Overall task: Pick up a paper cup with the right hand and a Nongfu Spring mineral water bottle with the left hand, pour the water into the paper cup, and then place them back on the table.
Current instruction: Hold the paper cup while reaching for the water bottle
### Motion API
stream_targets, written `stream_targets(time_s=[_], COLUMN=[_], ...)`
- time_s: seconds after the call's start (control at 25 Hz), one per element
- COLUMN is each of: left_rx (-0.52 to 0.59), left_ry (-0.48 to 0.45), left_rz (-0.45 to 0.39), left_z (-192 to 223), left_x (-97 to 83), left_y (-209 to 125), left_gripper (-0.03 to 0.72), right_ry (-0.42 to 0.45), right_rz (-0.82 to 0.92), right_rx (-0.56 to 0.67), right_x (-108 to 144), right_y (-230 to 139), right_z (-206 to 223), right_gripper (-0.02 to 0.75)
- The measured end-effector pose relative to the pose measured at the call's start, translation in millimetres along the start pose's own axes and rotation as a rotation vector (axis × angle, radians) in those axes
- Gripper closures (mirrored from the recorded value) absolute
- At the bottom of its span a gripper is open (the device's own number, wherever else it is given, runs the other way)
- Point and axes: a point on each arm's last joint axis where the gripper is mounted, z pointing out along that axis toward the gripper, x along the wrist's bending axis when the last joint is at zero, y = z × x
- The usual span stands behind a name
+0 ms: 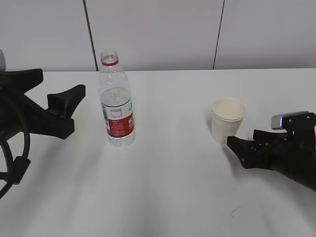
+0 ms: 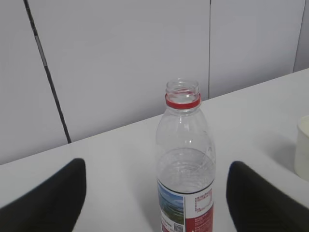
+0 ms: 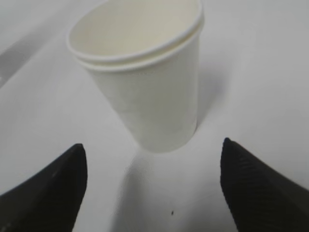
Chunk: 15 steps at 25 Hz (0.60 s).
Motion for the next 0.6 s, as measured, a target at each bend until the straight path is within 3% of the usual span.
stream_targets(time_s=[0.6], left_rx=[-0.011], left_ry=[0.001], left_rz=[-0.005], left_z=[0.0], left_x=[0.1], left_y=[1.0], left_gripper=[0.157], right_ry=[0.071], right_rz=[-0.062], right_rx=[-0.12], right_x=[-6.9], right_y=[30.9], right_z=[32.2], right_gripper=[0.097])
